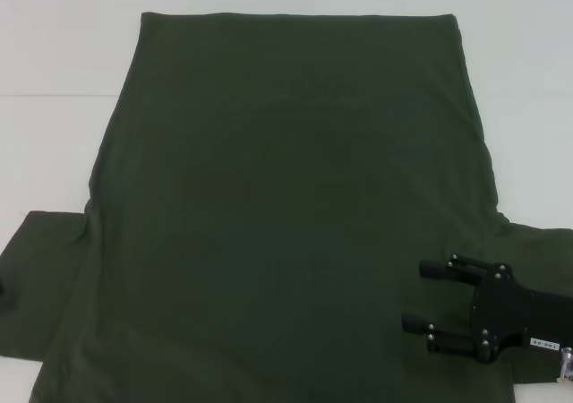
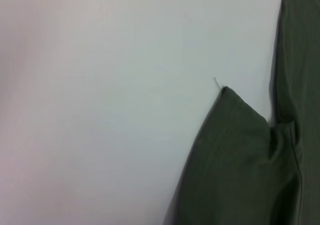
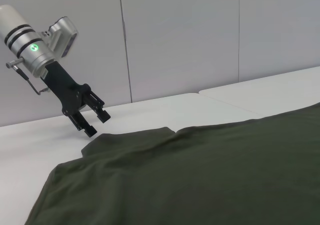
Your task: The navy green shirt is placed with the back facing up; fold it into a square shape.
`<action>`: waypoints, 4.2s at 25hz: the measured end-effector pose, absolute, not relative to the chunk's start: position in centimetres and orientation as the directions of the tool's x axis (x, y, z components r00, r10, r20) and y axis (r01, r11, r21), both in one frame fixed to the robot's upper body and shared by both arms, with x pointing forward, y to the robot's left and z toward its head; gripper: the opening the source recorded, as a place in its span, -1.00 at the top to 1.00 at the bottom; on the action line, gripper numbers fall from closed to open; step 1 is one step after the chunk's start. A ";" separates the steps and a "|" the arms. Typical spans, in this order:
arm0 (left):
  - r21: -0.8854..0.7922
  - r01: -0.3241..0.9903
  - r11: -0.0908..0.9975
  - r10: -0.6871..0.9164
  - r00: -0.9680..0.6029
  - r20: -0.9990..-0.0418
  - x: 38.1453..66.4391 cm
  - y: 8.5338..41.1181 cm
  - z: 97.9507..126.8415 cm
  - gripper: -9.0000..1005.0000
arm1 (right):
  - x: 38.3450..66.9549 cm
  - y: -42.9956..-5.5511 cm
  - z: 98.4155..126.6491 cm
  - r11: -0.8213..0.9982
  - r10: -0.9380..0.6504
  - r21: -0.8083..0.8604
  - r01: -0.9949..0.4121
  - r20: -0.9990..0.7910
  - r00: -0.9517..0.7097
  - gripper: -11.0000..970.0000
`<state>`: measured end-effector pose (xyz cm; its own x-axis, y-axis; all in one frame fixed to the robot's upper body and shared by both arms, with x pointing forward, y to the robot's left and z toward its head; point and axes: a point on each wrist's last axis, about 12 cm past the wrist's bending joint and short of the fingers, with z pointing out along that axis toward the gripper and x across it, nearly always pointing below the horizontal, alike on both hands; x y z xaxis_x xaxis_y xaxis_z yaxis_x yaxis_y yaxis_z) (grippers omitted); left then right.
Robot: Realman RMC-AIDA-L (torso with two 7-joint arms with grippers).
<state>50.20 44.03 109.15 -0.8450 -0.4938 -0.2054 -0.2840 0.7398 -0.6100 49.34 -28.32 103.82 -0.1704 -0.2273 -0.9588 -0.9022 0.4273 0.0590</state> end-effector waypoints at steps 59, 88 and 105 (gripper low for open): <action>-0.575 -0.233 0.784 -0.424 -0.878 -0.222 52.6 42.0 108.4 0.40 | 49.3 -28.2 104.0 0.422 -0.214 0.072 -0.904 -0.961 -0.177 -0.66; -0.492 -0.106 0.864 -0.323 -0.868 -0.378 54.4 44.0 114.7 0.91 | 49.6 -28.2 104.6 0.423 -0.176 0.060 -0.904 -0.974 -0.146 -0.66; -0.586 0.125 0.801 -0.108 -0.932 -0.347 57.5 34.3 115.7 0.89 | 49.3 -27.4 103.9 0.430 -0.158 0.095 -0.898 -0.971 -0.179 -0.67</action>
<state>57.48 34.29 115.69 -0.9318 -0.1076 -0.3466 0.1255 0.8006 -0.5858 49.29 -27.45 103.87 -0.1787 -0.1584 -0.9711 -0.8978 0.4300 0.0951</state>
